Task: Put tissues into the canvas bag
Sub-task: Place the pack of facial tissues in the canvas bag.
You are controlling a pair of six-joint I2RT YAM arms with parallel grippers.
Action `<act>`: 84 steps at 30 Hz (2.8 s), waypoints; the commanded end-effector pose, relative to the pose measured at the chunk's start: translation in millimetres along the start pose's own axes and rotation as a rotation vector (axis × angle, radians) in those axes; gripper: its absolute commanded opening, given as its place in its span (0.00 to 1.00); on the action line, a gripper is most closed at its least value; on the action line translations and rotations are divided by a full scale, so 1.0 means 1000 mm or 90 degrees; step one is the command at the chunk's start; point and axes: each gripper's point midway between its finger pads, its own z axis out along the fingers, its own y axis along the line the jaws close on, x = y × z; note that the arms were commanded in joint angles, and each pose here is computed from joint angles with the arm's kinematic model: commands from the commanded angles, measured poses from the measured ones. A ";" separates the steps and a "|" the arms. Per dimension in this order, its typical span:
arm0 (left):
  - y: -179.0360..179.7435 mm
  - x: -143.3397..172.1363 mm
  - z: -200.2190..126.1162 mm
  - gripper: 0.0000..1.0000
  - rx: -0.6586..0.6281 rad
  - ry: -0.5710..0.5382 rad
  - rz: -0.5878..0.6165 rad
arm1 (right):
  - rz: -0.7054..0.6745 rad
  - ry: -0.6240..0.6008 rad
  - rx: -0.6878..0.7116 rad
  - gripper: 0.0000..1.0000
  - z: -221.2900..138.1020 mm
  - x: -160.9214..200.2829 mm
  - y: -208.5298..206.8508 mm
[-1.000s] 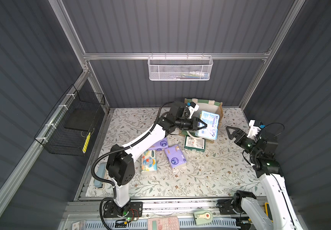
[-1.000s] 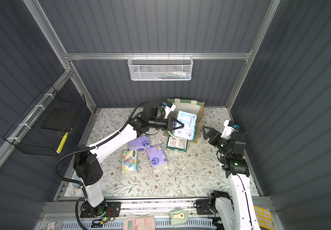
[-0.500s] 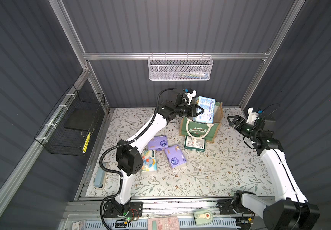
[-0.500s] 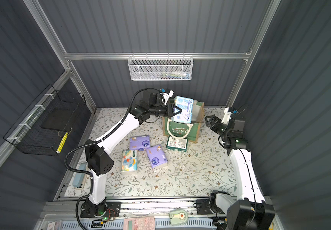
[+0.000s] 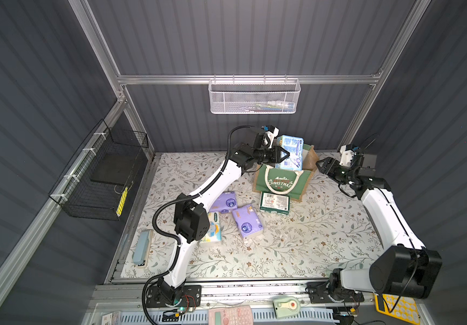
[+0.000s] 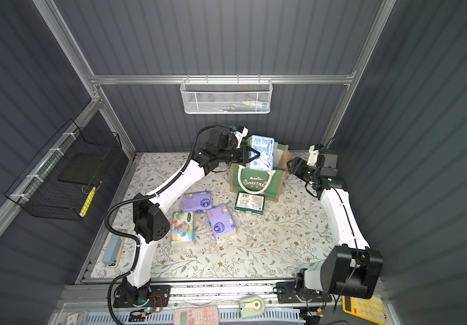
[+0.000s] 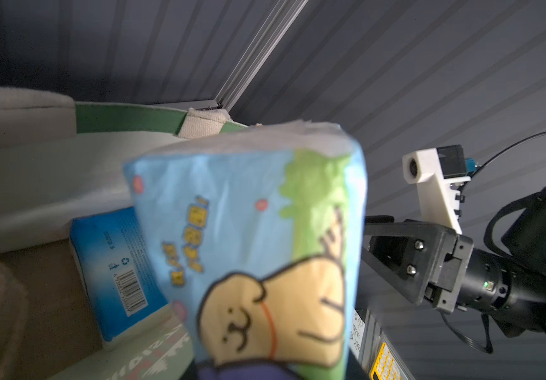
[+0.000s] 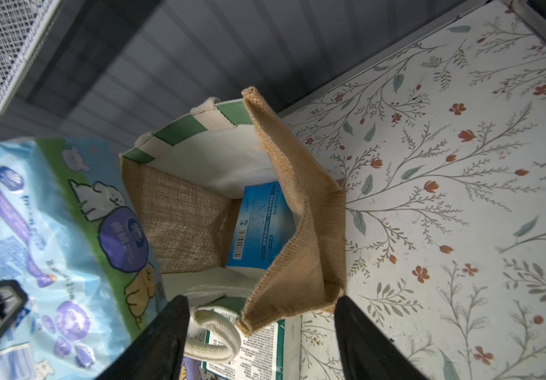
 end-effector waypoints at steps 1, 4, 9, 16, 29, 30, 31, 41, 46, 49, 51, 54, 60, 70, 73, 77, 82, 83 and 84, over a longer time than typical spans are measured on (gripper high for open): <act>-0.006 -0.026 -0.008 0.37 0.022 -0.049 0.008 | -0.024 0.011 0.019 0.71 0.000 -0.002 -0.001; -0.011 -0.029 -0.016 0.37 0.023 -0.055 0.015 | -0.032 0.010 0.028 0.72 0.001 -0.003 -0.003; -0.018 -0.036 -0.022 0.38 0.037 -0.070 0.018 | -0.029 0.012 0.030 0.71 0.005 -0.005 -0.005; -0.001 -0.026 0.003 0.38 0.044 -0.047 -0.017 | -0.026 0.018 0.008 0.69 0.011 -0.006 0.002; 0.012 -0.001 0.046 0.37 0.046 -0.018 -0.049 | -0.058 0.060 0.024 0.58 0.029 0.000 0.003; 0.012 -0.001 0.049 0.37 0.050 -0.017 -0.051 | -0.062 0.065 0.022 0.56 0.031 0.001 0.004; 0.011 0.001 0.051 0.37 0.053 -0.014 -0.052 | -0.064 0.070 0.023 0.54 0.033 0.002 0.004; 0.034 0.032 0.071 0.39 0.019 0.033 -0.076 | -0.086 0.089 0.015 0.36 0.038 0.005 0.012; 0.051 0.051 0.080 0.40 -0.010 0.058 -0.084 | -0.090 0.104 0.017 0.26 0.041 0.011 0.013; 0.060 0.057 0.082 0.40 -0.027 0.067 -0.082 | -0.093 0.107 0.017 0.20 0.041 0.013 0.014; 0.063 0.059 0.084 0.40 -0.034 0.069 -0.079 | -0.097 0.106 0.015 0.16 0.039 0.013 0.016; 0.070 0.066 0.087 0.41 -0.043 0.077 -0.081 | -0.104 0.111 0.011 0.11 0.037 0.016 0.020; 0.081 0.090 0.099 0.44 -0.046 0.113 -0.091 | -0.104 0.119 -0.001 0.01 0.034 0.024 0.025; 0.105 0.128 0.113 0.51 -0.070 0.172 -0.111 | -0.108 0.123 -0.012 0.00 0.030 0.036 0.030; 0.112 0.133 0.114 0.53 -0.087 0.175 -0.110 | -0.111 0.127 -0.015 0.00 0.030 0.040 0.032; 0.119 0.138 0.116 0.58 -0.100 0.177 -0.109 | -0.107 0.123 -0.024 0.00 0.027 0.043 0.035; 0.125 0.142 0.118 0.76 -0.105 0.182 -0.112 | -0.098 0.123 -0.036 0.00 0.025 0.048 0.038; 0.125 0.142 0.118 0.82 -0.107 0.182 -0.112 | -0.097 0.125 -0.036 0.00 0.025 0.049 0.037; 0.124 0.142 0.117 0.88 -0.109 0.182 -0.111 | -0.096 0.124 -0.036 0.00 0.024 0.049 0.037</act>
